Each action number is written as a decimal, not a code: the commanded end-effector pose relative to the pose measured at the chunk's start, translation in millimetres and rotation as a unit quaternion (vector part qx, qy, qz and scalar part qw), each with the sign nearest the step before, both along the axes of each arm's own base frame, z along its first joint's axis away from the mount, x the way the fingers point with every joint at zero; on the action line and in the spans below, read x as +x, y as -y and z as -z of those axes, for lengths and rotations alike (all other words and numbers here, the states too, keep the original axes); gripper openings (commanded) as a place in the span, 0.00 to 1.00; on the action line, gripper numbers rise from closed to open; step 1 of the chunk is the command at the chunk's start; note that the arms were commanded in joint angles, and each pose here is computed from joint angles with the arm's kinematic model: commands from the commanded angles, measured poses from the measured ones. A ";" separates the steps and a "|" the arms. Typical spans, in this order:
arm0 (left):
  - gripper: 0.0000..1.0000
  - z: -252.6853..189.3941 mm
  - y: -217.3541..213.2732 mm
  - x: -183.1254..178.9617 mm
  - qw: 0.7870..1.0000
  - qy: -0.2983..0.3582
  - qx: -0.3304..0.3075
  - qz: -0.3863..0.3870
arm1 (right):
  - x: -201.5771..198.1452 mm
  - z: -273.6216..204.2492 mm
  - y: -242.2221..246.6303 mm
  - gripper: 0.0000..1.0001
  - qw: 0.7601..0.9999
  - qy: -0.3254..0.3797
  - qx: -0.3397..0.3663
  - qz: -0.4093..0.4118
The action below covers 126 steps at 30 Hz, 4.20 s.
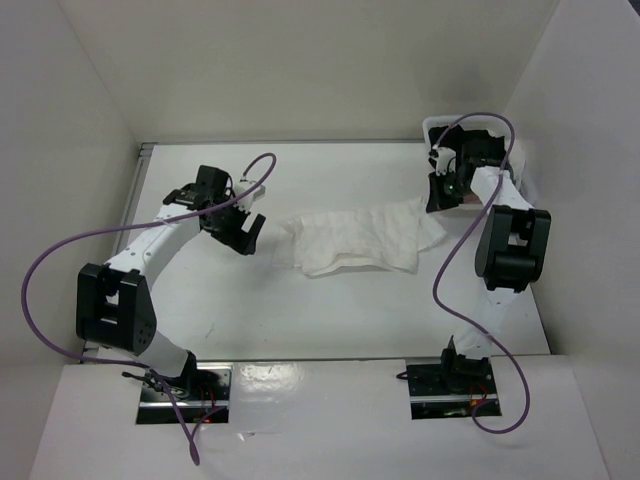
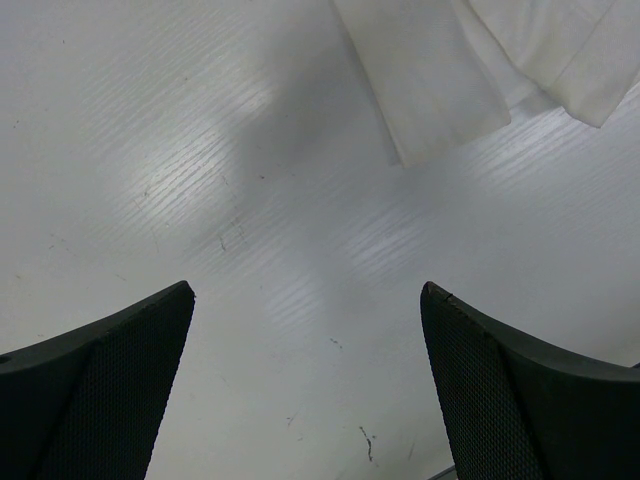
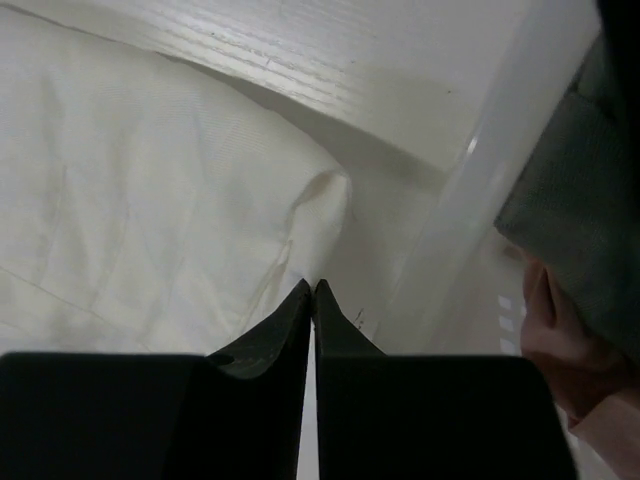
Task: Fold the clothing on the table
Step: Fold the skirt
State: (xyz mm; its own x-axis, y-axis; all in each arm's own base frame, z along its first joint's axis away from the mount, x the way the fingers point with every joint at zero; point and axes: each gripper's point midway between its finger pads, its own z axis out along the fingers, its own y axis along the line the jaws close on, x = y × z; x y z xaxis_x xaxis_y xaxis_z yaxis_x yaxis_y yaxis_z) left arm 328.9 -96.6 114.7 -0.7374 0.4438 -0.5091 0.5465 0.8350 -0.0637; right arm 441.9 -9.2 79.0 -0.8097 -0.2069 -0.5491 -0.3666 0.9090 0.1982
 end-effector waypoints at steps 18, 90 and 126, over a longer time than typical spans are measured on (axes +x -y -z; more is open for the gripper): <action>1.00 -11.3 10.3 9.3 0.999 0.014 -0.035 -0.008 | -26.3 0.6 -64.6 0.91 0.998 -0.008 -0.010 -0.069; 1.00 65.6 15.2 91.8 0.957 0.056 0.102 -0.268 | -18.8 -31.4 -114.3 0.98 0.995 0.048 -0.067 -0.058; 1.00 -92.1 -2.3 6.1 0.973 0.168 -0.005 -0.157 | -26.3 -4.6 -86.0 0.98 0.997 -0.029 0.016 0.067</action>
